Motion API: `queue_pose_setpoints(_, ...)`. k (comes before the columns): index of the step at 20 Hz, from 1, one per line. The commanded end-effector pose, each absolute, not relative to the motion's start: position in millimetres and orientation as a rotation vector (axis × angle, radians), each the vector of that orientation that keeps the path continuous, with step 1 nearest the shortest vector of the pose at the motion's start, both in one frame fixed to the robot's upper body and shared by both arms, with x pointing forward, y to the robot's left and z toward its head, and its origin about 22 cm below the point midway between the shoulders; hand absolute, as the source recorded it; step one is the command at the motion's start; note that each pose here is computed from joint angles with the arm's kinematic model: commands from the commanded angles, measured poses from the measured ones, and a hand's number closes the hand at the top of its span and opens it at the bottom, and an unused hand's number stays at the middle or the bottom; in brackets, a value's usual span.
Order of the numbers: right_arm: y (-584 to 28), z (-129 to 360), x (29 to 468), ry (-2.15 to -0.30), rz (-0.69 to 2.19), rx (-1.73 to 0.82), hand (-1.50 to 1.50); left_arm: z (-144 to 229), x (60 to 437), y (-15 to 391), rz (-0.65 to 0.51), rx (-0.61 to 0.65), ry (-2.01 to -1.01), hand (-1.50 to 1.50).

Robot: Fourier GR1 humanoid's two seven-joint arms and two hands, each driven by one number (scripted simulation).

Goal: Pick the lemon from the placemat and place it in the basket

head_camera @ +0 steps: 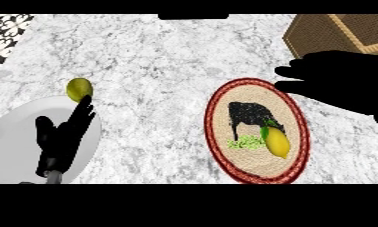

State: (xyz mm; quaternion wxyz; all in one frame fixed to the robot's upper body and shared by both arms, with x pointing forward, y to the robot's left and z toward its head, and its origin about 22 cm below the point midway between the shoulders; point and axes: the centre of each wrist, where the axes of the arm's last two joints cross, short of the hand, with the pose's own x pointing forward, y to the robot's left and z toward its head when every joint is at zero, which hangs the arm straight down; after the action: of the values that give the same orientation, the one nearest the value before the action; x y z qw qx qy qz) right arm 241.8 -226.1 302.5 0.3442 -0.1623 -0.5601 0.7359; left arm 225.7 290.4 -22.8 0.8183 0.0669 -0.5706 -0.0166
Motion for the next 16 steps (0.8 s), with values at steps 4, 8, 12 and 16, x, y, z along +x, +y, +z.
queue_pose_setpoints(4, -247, 351, 233, -1.301, 2.033, -0.455, -1.5, -50, 207, 288, -0.021, 0.165, -1.014, 0.0)
queue_pose_setpoints(8, -253, 355, 243, -1.286, 2.013, -0.434, -1.5, -61, 197, 286, -0.035, 0.158, -1.009, 0.0)
queue_pose_setpoints(12, -237, 318, 246, -1.3, 1.992, -0.38, -1.5, -49, 203, 302, -0.047, 0.153, -1.016, 0.0)
queue_pose_setpoints(16, -237, 291, 252, -1.296, 1.969, -0.359, -1.5, -44, 207, 299, -0.047, 0.148, -1.035, 0.0)
